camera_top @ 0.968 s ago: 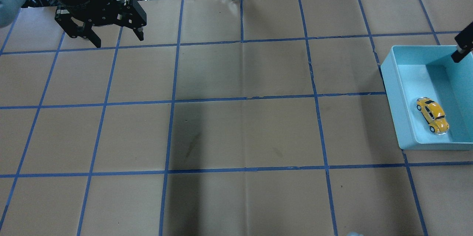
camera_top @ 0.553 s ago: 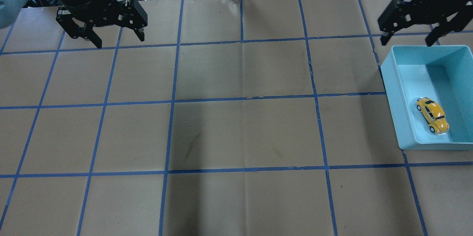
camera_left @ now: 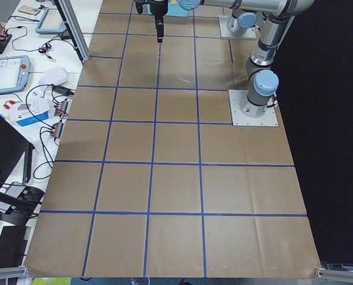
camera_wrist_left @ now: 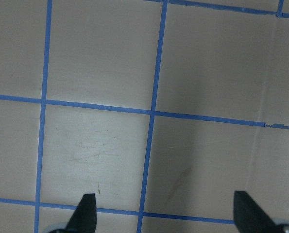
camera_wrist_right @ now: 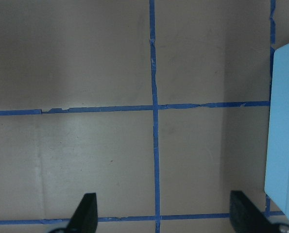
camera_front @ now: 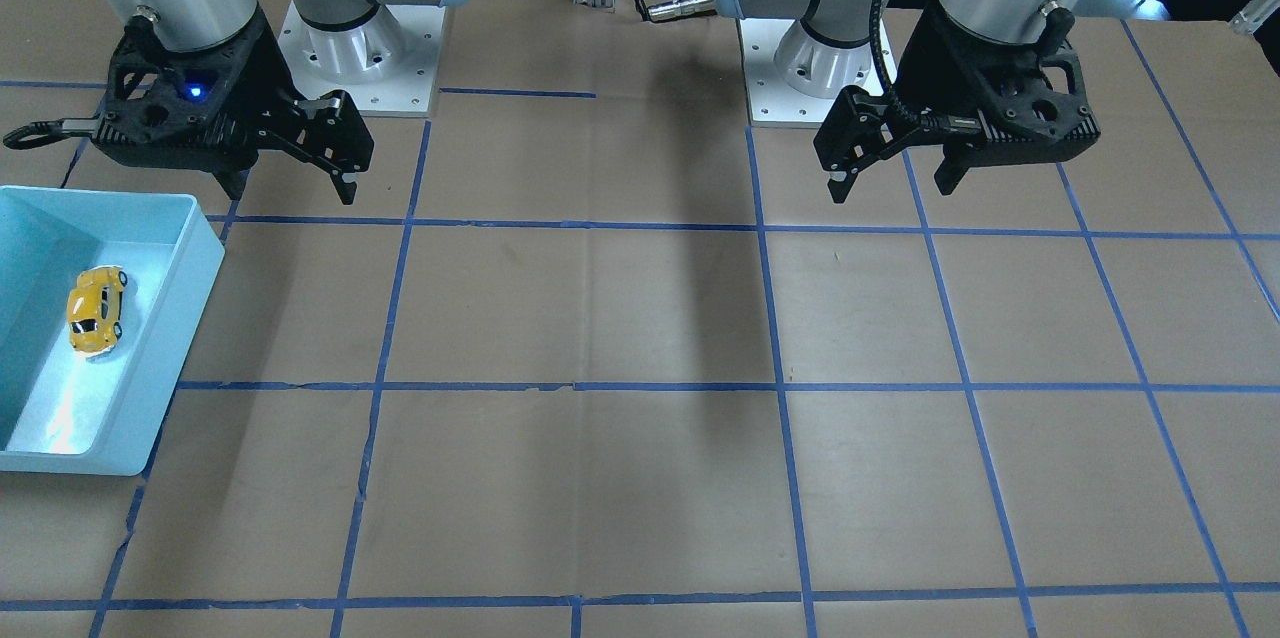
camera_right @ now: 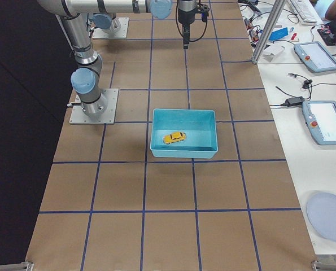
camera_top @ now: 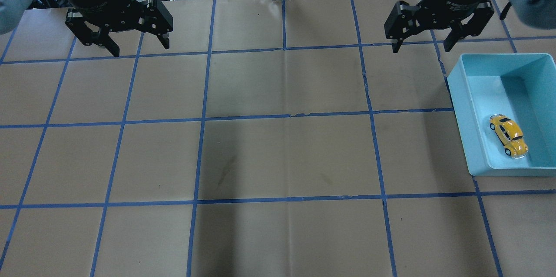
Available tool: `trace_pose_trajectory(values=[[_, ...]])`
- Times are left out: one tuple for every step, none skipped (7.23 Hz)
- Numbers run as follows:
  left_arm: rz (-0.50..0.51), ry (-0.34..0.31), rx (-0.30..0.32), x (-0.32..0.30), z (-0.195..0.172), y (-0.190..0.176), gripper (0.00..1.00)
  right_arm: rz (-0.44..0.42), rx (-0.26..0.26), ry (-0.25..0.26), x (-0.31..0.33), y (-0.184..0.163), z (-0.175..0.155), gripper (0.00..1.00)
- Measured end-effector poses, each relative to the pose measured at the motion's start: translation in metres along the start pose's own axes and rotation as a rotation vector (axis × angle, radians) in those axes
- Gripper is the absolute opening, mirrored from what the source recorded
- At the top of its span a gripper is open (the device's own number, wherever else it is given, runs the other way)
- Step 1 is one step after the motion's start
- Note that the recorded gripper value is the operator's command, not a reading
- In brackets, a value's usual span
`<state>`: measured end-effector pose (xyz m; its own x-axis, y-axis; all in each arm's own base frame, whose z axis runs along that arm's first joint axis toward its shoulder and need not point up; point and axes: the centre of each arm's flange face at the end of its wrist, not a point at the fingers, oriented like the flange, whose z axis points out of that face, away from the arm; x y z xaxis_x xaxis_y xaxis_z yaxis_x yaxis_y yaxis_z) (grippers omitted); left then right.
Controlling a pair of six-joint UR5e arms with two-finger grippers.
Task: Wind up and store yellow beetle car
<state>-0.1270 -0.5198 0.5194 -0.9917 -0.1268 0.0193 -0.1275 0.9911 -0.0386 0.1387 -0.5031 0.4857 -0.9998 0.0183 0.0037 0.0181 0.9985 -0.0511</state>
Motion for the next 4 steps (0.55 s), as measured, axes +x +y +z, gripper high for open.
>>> trace_pose_trajectory(values=[[0.000,0.000,0.000,0.0000,0.0000,0.0000,1.00,-0.003,0.002,-0.003,-0.0013,0.0009,0.0017,1.00],[0.000,0.000,0.000,0.0000,-0.0001,0.0000,1.00,-0.004,0.006,-0.003,-0.0024,0.0010,0.0000,1.00],[0.000,0.000,0.000,0.0000,-0.0002,0.0002,1.00,-0.001,0.010,-0.001,-0.0024,0.0007,-0.0026,1.00],[0.000,0.000,0.000,0.0000,-0.0001,0.0002,1.00,0.004,0.014,0.000,-0.0020,-0.0002,-0.0068,1.00]])
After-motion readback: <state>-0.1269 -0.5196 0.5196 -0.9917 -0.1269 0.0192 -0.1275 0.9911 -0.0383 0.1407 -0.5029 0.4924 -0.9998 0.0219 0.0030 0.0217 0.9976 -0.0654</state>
